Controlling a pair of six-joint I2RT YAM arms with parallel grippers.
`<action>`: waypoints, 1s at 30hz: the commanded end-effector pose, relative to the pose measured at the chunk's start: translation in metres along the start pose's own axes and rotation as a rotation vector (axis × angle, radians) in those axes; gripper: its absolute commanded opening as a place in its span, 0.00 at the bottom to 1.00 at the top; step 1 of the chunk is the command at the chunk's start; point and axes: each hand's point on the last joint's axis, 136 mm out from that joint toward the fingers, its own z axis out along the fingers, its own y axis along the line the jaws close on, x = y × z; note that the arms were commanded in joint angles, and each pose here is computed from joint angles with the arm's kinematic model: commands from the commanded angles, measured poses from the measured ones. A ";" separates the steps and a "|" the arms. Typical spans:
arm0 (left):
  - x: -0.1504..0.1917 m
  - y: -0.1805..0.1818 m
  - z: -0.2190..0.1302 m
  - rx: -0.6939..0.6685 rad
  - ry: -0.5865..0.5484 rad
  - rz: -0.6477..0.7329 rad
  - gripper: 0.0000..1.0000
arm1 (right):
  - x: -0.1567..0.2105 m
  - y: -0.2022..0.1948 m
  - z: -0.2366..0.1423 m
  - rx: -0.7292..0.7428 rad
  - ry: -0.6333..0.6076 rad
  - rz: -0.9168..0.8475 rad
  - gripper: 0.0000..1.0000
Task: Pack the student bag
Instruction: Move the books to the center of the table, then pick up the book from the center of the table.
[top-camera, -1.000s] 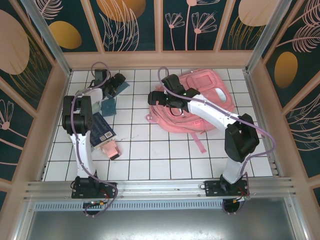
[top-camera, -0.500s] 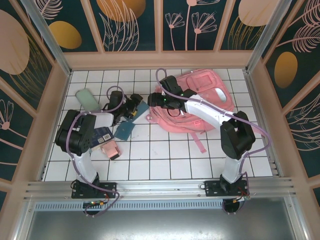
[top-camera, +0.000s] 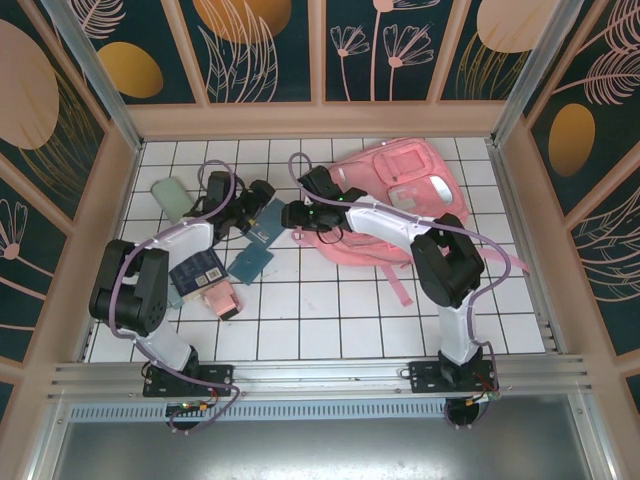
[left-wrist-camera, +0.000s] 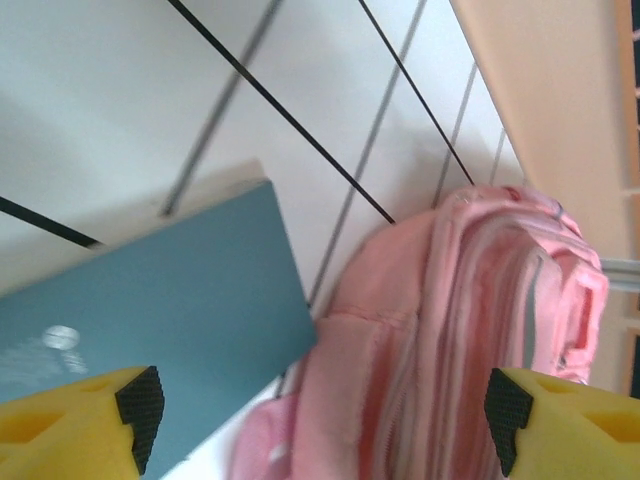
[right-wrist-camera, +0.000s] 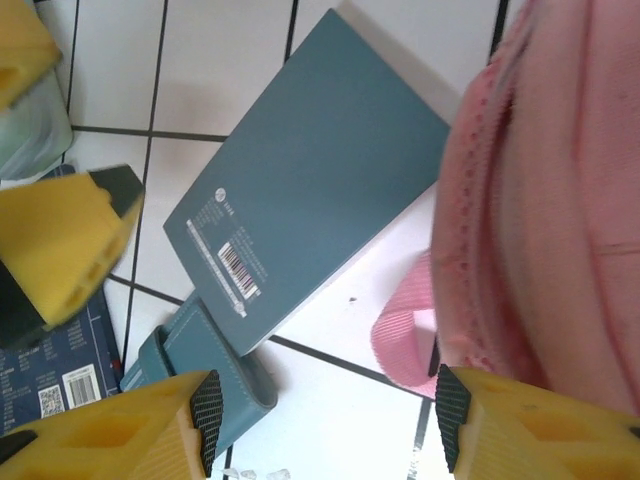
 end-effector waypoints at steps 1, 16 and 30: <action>-0.018 0.027 -0.016 -0.087 -0.034 0.047 0.86 | -0.006 0.018 0.002 -0.039 -0.009 -0.013 0.61; -0.005 0.061 0.007 -0.148 0.060 0.109 0.85 | -0.010 0.006 0.054 0.056 0.029 -0.087 0.58; 0.028 0.082 0.000 -0.089 0.112 -0.033 0.49 | -0.059 -0.027 0.106 0.146 0.009 -0.177 0.62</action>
